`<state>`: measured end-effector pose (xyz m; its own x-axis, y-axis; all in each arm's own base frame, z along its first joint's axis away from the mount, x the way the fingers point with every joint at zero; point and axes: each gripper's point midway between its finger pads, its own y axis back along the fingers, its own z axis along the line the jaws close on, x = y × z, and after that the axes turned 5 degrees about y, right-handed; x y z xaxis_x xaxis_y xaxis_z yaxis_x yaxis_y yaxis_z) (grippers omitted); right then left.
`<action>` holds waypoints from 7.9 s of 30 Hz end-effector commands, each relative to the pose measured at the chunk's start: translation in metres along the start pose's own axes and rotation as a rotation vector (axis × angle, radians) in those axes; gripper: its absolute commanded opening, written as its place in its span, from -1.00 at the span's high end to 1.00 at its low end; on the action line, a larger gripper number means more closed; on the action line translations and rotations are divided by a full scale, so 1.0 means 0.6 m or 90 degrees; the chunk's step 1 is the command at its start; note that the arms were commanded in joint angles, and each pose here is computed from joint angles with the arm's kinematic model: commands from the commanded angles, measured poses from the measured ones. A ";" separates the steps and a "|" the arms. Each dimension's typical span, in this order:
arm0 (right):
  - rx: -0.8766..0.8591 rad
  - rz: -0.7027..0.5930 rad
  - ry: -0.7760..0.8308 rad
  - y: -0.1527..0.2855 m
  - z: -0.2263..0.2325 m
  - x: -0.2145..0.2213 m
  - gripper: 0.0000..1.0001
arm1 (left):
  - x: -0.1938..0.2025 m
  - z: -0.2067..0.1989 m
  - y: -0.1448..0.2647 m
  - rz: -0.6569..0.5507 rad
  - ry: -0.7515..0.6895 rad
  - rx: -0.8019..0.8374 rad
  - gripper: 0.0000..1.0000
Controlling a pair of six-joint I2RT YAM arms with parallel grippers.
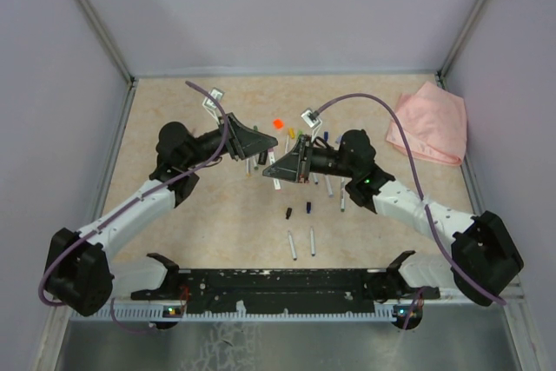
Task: Open the pen caps
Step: Open the pen cap from the pen, then place the pen at the center of the board, then place the pen cap at the center of the board, then pick up the pen from the center of the board.
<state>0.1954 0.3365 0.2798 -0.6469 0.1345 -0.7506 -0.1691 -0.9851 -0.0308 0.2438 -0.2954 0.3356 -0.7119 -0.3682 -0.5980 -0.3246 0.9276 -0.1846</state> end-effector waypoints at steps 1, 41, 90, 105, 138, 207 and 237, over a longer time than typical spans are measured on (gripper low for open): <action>-0.041 -0.020 0.033 -0.008 0.038 -0.029 1.00 | -0.012 -0.024 -0.004 -0.010 -0.023 0.032 0.34; 0.085 0.071 -0.031 0.020 0.015 0.110 1.00 | -0.270 0.031 0.029 -0.241 -0.167 -0.082 1.00; 0.796 0.400 -0.010 0.050 -0.157 0.431 0.93 | 0.123 0.163 0.240 0.020 0.089 -0.376 0.97; 0.801 0.421 -0.003 0.050 -0.165 0.443 0.55 | 0.127 0.167 0.245 0.022 0.088 -0.387 0.96; 0.763 0.389 0.055 0.041 -0.195 0.350 0.48 | 0.143 0.176 0.252 0.011 0.128 -0.397 0.94; 0.436 0.001 0.024 0.151 -0.159 0.134 -0.40 | 0.178 0.374 0.131 0.261 -0.170 -0.833 -0.13; 0.362 0.116 0.118 0.063 -0.194 0.119 -0.48 | -0.149 0.583 0.384 0.213 -0.253 -1.060 -0.88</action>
<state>0.2120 0.2871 0.1204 -0.6346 -0.1060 -0.7656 -0.4619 -0.7421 0.4857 0.4263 -0.0377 0.0659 -0.7796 0.0792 -0.6212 -0.6208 -0.2284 0.7500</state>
